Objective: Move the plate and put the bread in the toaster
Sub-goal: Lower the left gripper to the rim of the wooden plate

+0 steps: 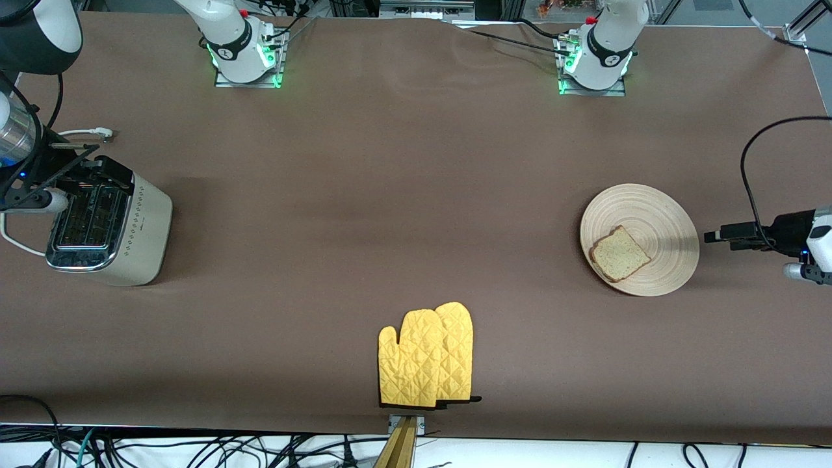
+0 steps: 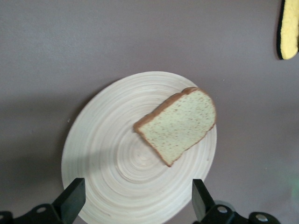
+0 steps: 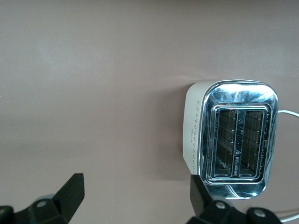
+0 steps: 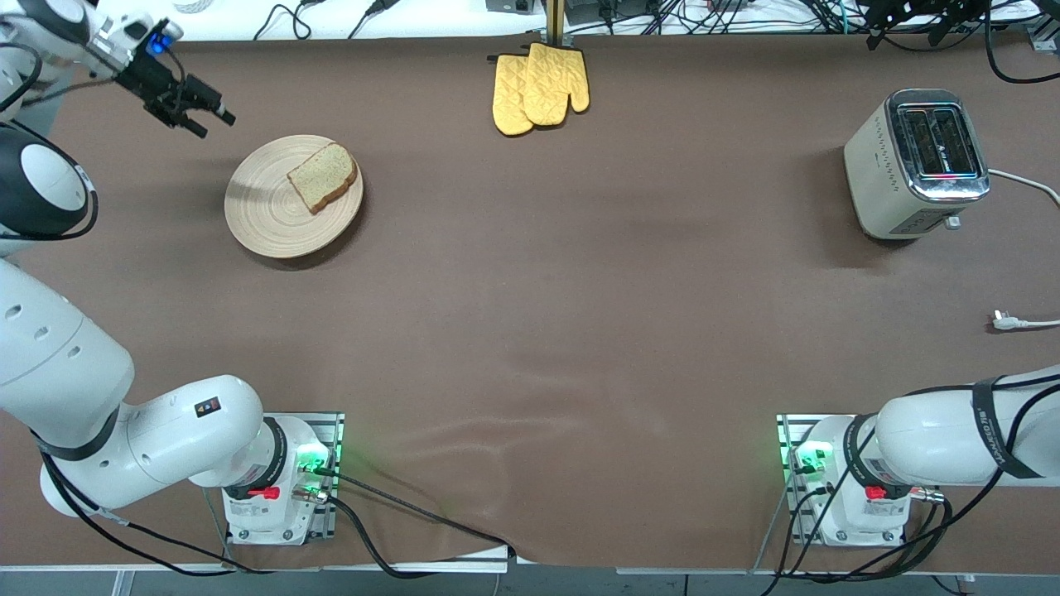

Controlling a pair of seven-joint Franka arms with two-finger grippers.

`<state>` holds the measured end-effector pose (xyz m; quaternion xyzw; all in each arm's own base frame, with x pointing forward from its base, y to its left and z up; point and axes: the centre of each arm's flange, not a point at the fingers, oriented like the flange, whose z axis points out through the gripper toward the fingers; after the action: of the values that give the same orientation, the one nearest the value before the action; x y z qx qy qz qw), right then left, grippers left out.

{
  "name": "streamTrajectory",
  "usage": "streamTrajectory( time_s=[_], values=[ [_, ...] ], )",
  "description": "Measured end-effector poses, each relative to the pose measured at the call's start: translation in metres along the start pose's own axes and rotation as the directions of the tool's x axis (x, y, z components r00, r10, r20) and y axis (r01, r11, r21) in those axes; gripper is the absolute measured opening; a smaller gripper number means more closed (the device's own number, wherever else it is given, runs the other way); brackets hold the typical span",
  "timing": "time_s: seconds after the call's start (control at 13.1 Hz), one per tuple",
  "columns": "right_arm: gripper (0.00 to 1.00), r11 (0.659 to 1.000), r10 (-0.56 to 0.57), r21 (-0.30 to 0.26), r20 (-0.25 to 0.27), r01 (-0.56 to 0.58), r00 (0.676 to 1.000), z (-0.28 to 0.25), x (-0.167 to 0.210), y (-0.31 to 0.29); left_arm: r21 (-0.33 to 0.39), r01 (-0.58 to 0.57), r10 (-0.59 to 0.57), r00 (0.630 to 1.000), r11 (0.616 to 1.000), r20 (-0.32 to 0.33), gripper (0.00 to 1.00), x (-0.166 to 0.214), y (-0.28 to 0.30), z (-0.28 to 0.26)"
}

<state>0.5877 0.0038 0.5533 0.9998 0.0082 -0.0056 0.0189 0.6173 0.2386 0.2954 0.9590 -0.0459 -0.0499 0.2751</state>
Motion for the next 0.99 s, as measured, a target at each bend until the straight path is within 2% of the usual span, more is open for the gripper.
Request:
streamTrajectory(
  time_s=[0.23, 0.38, 0.61, 0.68, 0.91, 0.99],
  values=[
    [1.0, 1.0, 0.001, 0.0, 0.0, -0.001, 1.0, 0.0, 0.0, 0.001, -0.132, -0.036, 0.027, 0.997, 0.991, -0.07, 1.0, -0.012, -0.084, 0.034],
    [1.0, 1.0, 0.004, 0.0, -0.003, -0.004, 1.0, -0.001, 0.0, 0.002, -0.203, -0.005, -0.016, 0.995, 0.979, -0.099, 1.0, -0.017, -0.11, 0.056],
    [1.0, 1.0, 0.005, 0.0, -0.007, -0.005, 1.0, -0.003, 0.001, 0.003, -0.332, 0.052, -0.112, 0.98, 0.942, -0.164, 1.0, -0.021, -0.131, 0.081],
    [1.0, 1.0, 0.005, 0.0, -0.008, -0.005, 1.0, -0.003, 0.001, 0.003, -0.347, 0.064, -0.128, 0.978, 0.936, -0.165, 0.93, -0.025, -0.139, 0.086],
    [1.0, 1.0, 0.005, 0.001, -0.008, -0.005, 1.0, -0.003, 0.001, 0.003, -0.376, 0.062, -0.125, 0.981, 0.924, -0.146, 0.56, -0.032, -0.146, 0.097],
    [1.0, 1.0, 0.005, 0.001, -0.008, -0.005, 1.0, -0.003, 0.001, 0.003, -0.394, 0.063, -0.123, 0.984, 0.917, -0.129, 0.46, -0.034, -0.146, 0.104]
  ],
)
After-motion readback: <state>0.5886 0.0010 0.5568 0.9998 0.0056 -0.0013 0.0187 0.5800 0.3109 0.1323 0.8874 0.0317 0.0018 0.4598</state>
